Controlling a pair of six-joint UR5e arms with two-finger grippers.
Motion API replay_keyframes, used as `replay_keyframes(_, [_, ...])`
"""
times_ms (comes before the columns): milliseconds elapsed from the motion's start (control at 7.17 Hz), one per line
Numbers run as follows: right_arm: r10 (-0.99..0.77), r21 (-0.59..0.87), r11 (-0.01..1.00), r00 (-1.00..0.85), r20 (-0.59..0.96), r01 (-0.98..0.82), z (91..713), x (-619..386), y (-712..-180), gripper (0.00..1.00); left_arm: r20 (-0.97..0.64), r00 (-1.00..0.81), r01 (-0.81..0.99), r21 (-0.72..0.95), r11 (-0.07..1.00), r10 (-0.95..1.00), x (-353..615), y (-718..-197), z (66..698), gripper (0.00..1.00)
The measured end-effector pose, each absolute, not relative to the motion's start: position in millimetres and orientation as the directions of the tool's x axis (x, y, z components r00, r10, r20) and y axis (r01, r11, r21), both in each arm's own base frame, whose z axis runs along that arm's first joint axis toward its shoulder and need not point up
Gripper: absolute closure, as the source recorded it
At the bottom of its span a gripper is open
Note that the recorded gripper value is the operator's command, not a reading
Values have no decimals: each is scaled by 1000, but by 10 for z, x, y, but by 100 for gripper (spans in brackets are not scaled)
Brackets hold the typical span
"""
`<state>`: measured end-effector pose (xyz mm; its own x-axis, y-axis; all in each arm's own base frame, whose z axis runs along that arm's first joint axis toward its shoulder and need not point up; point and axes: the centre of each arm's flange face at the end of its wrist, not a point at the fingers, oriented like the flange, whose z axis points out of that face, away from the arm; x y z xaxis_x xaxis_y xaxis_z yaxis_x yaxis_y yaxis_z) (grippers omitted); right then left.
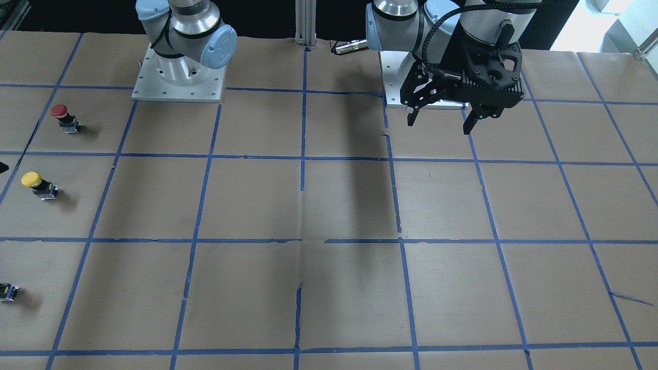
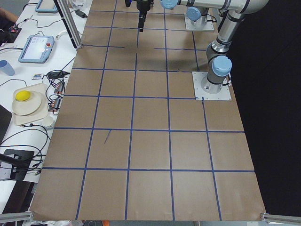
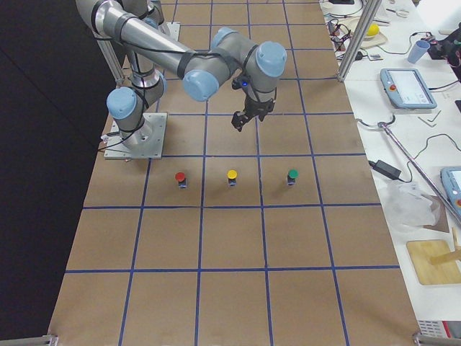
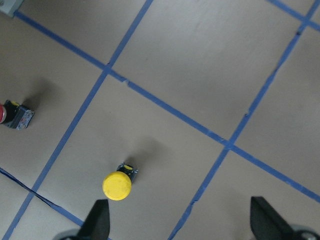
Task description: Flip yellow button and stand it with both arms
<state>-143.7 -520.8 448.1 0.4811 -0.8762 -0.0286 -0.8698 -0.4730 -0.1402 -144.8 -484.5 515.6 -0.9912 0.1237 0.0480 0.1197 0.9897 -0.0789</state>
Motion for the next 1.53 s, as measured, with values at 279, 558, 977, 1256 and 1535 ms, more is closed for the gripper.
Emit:
replay_keyframes(279, [-948, -129, -308, 315, -41, -943, 4888, -735, -5372, 0, 48, -991, 118, -79, 990, 122, -1448, -4844, 5157, 0])
replay_keyframes(558, [-990, -150, -134, 139, -21, -979, 5122, 79, -5470, 0, 50, -995, 83, -75, 994, 87, -1436, -4854, 5144, 0])
replay_keyframes(977, [-963, -244, 269, -251, -102, -932, 5185, 896, -5489, 0, 55, -998, 34, -66, 997, 37, -1430, -4862, 5133, 0])
replay_keyframes(1256, [-863, -203, 503, -477, -166, -840, 5231, 1490, -5373, 0, 56, -998, 32, -67, 997, 36, -1431, -4863, 5137, 0])
replay_keyframes(1535, [-726, -142, 687, -668, -159, -713, 5284, 1703, -5303, 0, 61, -998, 30, -70, 997, 34, -1424, -4860, 5147, 0])
